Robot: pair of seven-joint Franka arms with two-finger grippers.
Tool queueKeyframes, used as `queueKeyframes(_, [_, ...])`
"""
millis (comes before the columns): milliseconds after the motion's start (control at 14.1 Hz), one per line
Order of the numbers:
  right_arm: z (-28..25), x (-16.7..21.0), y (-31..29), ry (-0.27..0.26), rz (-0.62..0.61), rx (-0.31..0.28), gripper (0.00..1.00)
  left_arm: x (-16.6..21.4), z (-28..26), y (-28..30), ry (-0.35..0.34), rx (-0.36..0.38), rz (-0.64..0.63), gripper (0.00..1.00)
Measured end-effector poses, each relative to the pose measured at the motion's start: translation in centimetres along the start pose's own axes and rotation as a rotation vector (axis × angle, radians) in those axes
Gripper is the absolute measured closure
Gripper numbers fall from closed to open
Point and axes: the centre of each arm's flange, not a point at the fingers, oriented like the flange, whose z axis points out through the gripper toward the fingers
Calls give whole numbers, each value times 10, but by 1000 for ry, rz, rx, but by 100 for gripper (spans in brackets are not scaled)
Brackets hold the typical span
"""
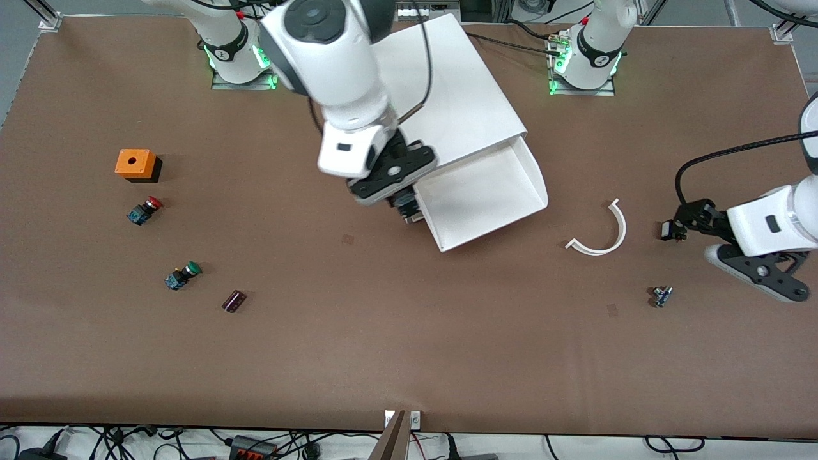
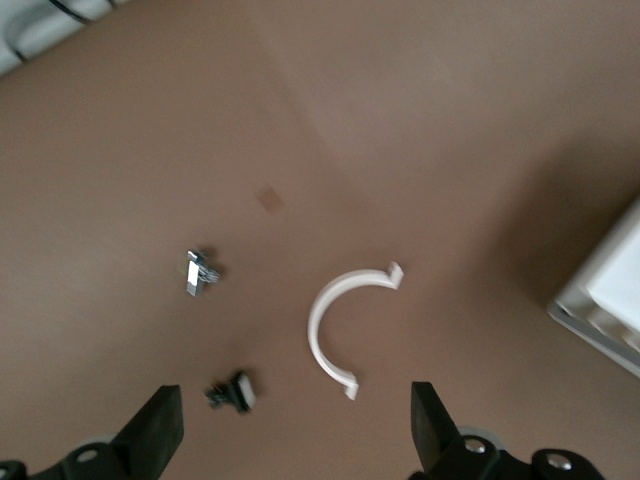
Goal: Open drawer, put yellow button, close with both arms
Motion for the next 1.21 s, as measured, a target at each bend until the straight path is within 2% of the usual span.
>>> queueKeyframes(213, [22,2,-33,54,-4,28,59,6,-9,-5,68,31,-188,0])
queueKeyframes(427, [48,-3,-58,61,0,42,59,6,-10,-6,77,25,-319,0])
queueKeyframes(782, [88,-11,-86,61,-20,55,59,6,-11,-5,81,17,-341,0])
queueKeyframes(1209, [119,-23,-102,19,-13,50,59,6,-13,-4,83,16,-341,0])
